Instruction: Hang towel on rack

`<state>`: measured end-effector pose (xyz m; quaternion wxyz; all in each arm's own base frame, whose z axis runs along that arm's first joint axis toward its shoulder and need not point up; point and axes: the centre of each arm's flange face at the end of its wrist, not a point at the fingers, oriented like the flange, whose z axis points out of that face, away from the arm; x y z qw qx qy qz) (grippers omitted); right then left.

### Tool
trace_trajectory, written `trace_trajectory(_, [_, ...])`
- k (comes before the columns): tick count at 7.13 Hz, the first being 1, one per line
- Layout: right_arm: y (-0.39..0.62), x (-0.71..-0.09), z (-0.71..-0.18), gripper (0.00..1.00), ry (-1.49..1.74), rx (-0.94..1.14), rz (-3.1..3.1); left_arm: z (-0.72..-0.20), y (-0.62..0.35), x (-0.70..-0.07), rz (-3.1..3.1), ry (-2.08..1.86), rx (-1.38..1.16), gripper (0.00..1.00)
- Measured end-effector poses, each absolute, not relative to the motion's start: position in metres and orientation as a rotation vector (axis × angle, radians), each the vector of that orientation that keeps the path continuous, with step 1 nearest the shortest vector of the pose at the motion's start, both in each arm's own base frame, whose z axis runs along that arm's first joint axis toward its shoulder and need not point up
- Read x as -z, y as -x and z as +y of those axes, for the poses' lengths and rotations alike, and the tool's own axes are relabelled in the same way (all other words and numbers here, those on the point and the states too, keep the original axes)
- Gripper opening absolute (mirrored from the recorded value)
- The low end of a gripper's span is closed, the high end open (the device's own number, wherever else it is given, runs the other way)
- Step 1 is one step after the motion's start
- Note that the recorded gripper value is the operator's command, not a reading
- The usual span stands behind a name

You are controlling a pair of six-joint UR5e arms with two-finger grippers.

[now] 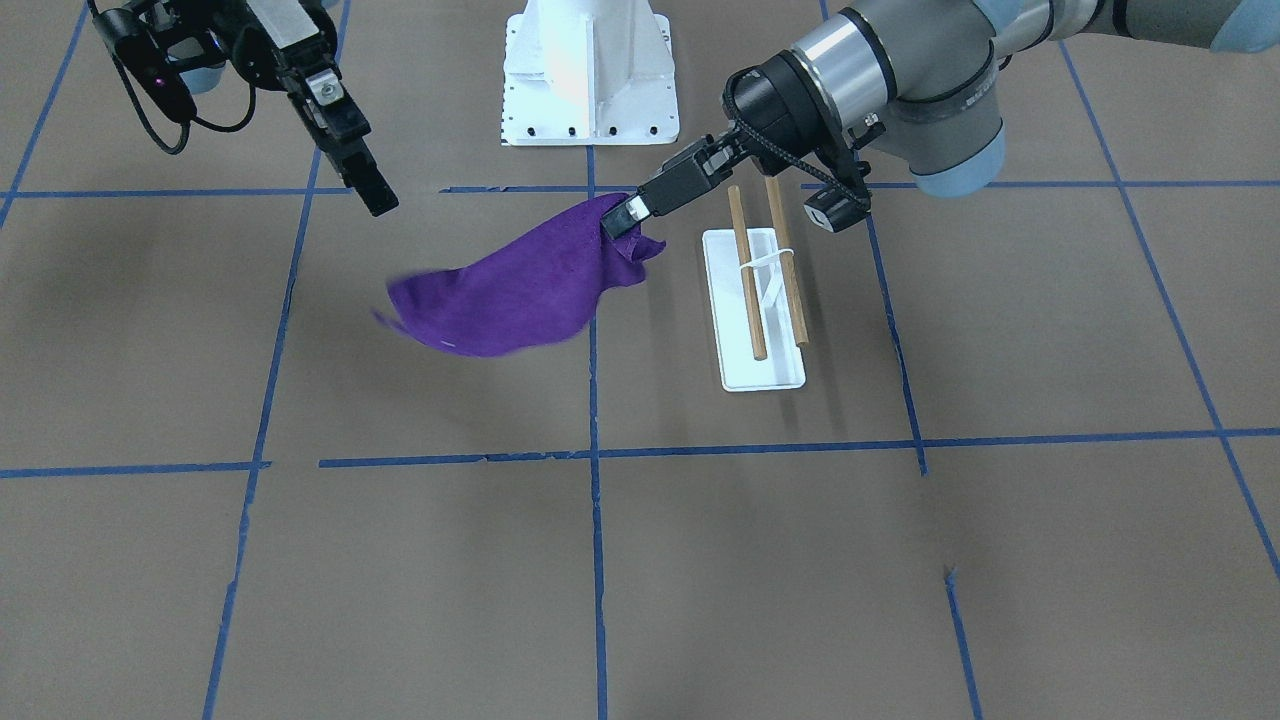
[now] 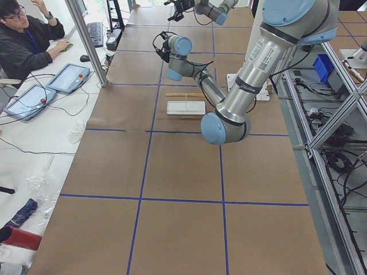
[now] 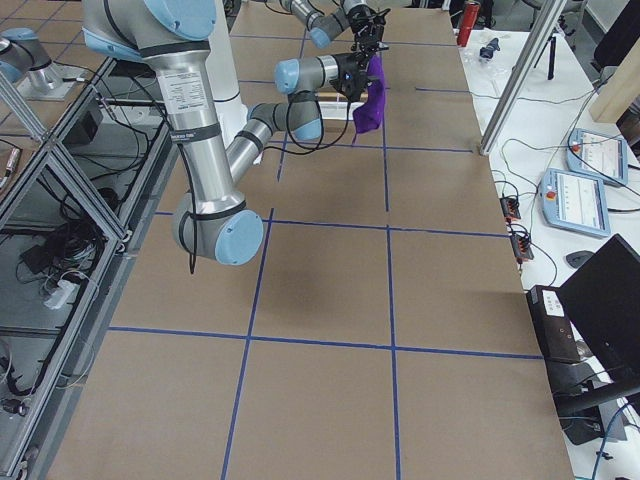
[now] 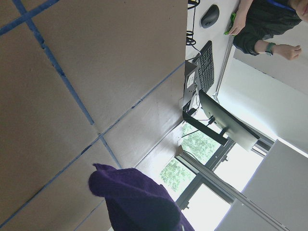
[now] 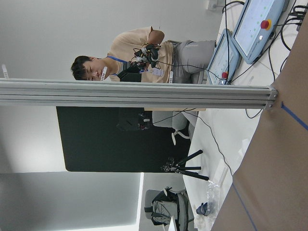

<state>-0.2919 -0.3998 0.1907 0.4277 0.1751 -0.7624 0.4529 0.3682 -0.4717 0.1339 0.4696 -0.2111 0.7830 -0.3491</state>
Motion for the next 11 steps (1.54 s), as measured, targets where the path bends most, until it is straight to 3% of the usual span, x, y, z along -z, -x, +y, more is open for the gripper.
trace_trajectory(6, [0.293, -0.287, -0.437, 1.0, -0.768, -0.79, -1.325, -0.451, -0.327, -0.13, 1.89, 0.171, 0.555, 0.0])
trace_trajectory(11, [0.274, -0.328, -0.469, 1.0, -0.828, -0.505, -0.842, -0.353, -0.412, -0.112, 1.718, -0.196, 0.627, 0.0])
